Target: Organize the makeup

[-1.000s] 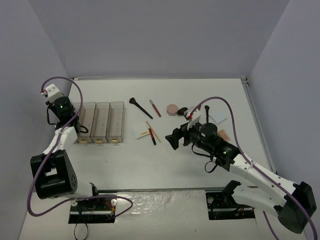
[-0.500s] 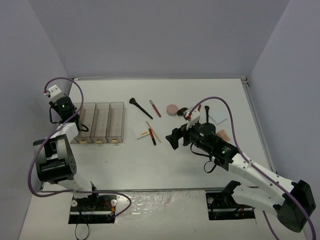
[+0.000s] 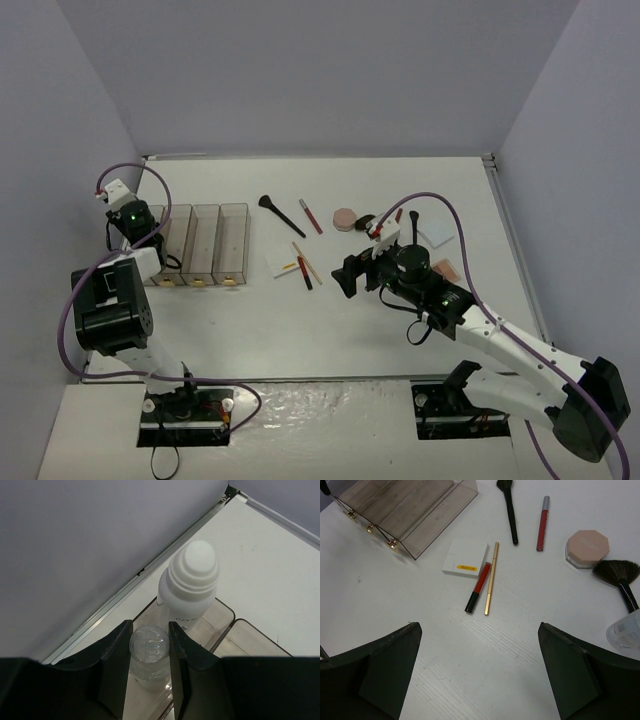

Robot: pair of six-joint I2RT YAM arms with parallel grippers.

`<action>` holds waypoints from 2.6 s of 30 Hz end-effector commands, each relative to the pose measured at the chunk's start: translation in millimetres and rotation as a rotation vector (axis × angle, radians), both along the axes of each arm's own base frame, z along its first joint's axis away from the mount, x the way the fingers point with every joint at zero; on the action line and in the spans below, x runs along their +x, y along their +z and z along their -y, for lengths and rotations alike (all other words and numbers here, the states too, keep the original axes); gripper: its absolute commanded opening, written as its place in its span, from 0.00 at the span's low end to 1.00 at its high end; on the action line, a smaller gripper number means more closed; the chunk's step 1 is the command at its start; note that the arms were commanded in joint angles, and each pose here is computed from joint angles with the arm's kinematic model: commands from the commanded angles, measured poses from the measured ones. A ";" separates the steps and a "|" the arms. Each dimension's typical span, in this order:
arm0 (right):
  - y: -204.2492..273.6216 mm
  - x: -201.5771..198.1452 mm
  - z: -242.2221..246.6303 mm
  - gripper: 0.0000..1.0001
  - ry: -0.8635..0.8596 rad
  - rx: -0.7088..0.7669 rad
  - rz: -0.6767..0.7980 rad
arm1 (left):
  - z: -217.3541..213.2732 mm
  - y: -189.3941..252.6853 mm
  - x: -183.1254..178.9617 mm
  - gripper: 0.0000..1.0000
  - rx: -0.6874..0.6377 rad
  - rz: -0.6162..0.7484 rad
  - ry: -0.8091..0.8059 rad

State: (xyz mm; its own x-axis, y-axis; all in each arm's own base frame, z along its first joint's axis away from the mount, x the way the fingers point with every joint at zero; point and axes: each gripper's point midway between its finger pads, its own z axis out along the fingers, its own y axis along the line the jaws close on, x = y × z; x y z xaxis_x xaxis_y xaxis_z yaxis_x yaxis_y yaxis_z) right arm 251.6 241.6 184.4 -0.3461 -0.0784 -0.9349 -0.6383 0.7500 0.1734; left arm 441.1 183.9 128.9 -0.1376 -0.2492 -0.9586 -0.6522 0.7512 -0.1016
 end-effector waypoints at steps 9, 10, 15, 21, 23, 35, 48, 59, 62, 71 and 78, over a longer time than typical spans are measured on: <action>17.4 7.9 -2.0 1.00 -0.021 0.040 0.068 | -4.4 45.1 8.1 0.46 0.023 0.120 0.013; 17.2 7.8 -1.8 1.00 -0.022 0.040 0.067 | -3.8 47.9 7.3 0.54 0.020 0.123 0.014; 19.0 7.5 -0.7 1.00 -0.031 0.045 0.065 | 0.5 68.8 2.3 0.83 0.009 0.149 0.014; 27.4 7.5 3.5 1.00 -0.053 0.064 0.076 | 8.1 98.1 -11.4 0.95 -0.012 0.169 0.006; 31.2 9.4 7.1 1.00 -0.077 0.070 0.084 | 12.7 123.7 -21.0 0.96 -0.013 0.209 0.001; 27.0 38.2 69.8 1.00 -0.494 0.146 0.144 | 93.0 197.4 -89.7 0.97 -0.129 0.194 -0.271; -58.8 90.3 118.7 0.93 -0.792 0.135 0.116 | 217.6 146.9 -169.9 0.97 -0.215 0.069 -0.792; -92.3 137.2 119.8 0.88 -0.738 0.005 0.166 | 220.9 142.5 -176.6 0.97 -0.200 0.043 -0.808; -97.0 144.6 115.5 0.84 -0.706 0.005 0.180 | 223.1 141.4 -176.7 0.97 -0.206 0.042 -0.818; -98.8 161.1 118.0 0.76 -0.721 0.016 0.194 | 224.8 138.6 -175.3 0.97 -0.217 0.033 -0.823; -102.4 171.2 119.7 0.71 -0.723 0.012 0.186 | 226.2 135.8 -173.7 0.97 -0.227 0.023 -0.829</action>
State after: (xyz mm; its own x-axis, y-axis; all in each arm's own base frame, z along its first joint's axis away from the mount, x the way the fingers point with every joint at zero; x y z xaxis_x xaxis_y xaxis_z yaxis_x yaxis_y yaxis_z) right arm 399.8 117.0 42.9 -0.2725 0.0633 -0.9601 -0.0006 0.9978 0.0660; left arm 260.7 -38.0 242.5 -0.3957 -0.2685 -0.8783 0.0574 0.9472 -0.3154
